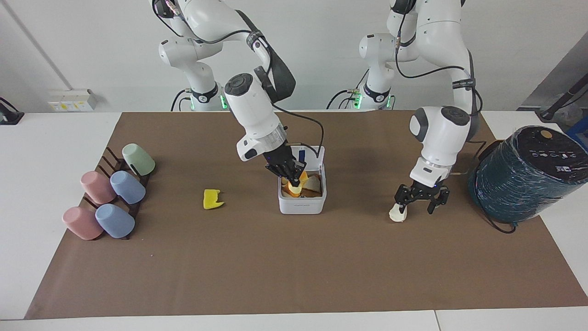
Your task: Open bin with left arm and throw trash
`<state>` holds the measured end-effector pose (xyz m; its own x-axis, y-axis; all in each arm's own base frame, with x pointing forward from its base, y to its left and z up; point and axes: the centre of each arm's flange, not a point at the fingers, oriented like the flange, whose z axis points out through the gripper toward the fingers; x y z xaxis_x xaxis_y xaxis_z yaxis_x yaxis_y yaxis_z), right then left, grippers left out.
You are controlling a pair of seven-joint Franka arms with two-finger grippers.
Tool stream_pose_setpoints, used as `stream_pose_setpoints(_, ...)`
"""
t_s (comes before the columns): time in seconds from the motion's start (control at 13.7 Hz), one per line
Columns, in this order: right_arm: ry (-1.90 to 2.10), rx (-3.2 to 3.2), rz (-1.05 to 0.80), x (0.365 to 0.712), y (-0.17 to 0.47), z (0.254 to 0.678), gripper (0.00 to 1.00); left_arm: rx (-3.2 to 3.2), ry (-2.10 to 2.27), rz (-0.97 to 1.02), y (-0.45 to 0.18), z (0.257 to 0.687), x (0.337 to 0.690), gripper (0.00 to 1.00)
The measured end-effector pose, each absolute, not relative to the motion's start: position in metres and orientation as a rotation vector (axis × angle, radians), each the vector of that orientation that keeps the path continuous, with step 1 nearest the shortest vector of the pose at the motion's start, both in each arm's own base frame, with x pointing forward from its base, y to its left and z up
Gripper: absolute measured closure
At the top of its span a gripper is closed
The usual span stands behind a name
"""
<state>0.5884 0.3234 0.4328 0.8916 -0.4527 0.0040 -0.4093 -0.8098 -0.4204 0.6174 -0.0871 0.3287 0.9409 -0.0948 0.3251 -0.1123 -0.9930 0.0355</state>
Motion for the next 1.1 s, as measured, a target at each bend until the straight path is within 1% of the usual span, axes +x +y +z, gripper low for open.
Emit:
stream_pose_setpoints(0.07, 0.633, -2.640, -0.140, 0.588, 0.324, 0.433, 0.77, 3.040, -0.169, 0.511, -0.090, 0.317, 0.617, 0.00)
stream_pose_setpoints(0.22, 0.621, -2.642, -0.135, 0.585, 0.330, 0.433, 0.52, 3.040, -0.172, 0.515, -0.092, 0.306, 0.618, 0.23)
stream_pose_setpoints(0.29, 0.614, -2.643, -0.133, 0.583, 0.333, 0.433, 0.42, 3.040, -0.172, 0.514, -0.092, 0.305, 0.618, 0.40)
stream_pose_setpoints(0.37, 0.610, -2.644, -0.133, 0.582, 0.335, 0.433, 0.32, 3.040, -0.172, 0.514, -0.092, 0.305, 0.618, 0.51)
stream_pose_setpoints(0.44, 0.612, -2.645, -0.134, 0.583, 0.333, 0.434, 0.20, 3.039, -0.173, 0.516, -0.092, 0.306, 0.618, 0.65)
stream_pose_setpoints(0.51, 0.609, -2.659, -0.150, 0.585, 0.327, 0.438, 0.07, 3.038, -0.177, 0.516, -0.094, 0.307, 0.618, 0.75)
stream_pose_setpoints(0.59, 0.598, -2.696, -0.187, 0.590, 0.314, 0.443, 0.00, 3.037, -0.184, 0.515, -0.097, 0.310, 0.618, 0.83)
stream_pose_setpoints(0.66, 0.584, -2.751, -0.236, 0.598, 0.293, 0.448, 0.00, 3.035, -0.195, 0.515, -0.101, 0.315, 0.618, 0.88)
stream_pose_setpoints(0.73, 0.565, -2.805, -0.270, 0.606, 0.268, 0.450, 0.00, 3.031, -0.203, 0.519, -0.107, 0.322, 0.619, 0.89)
stream_pose_setpoints(0.88, 0.444, -2.899, -0.292, 0.622, 0.211, 0.445, 0.00, 3.020, -0.192, 0.524, -0.121, 0.343, 0.620, 0.94)
stream_pose_setpoints(1.02, 0.249, -2.981, -0.263, 0.629, 0.147, 0.419, 0.00, 3.009, -0.152, 0.498, -0.141, 0.370, 0.624, 0.94)
stream_pose_setpoints(1.1, 0.159, -3.012, -0.228, 0.627, 0.120, 0.402, 0.00, 3.004, -0.131, 0.478, -0.155, 0.385, 0.625, 0.94)
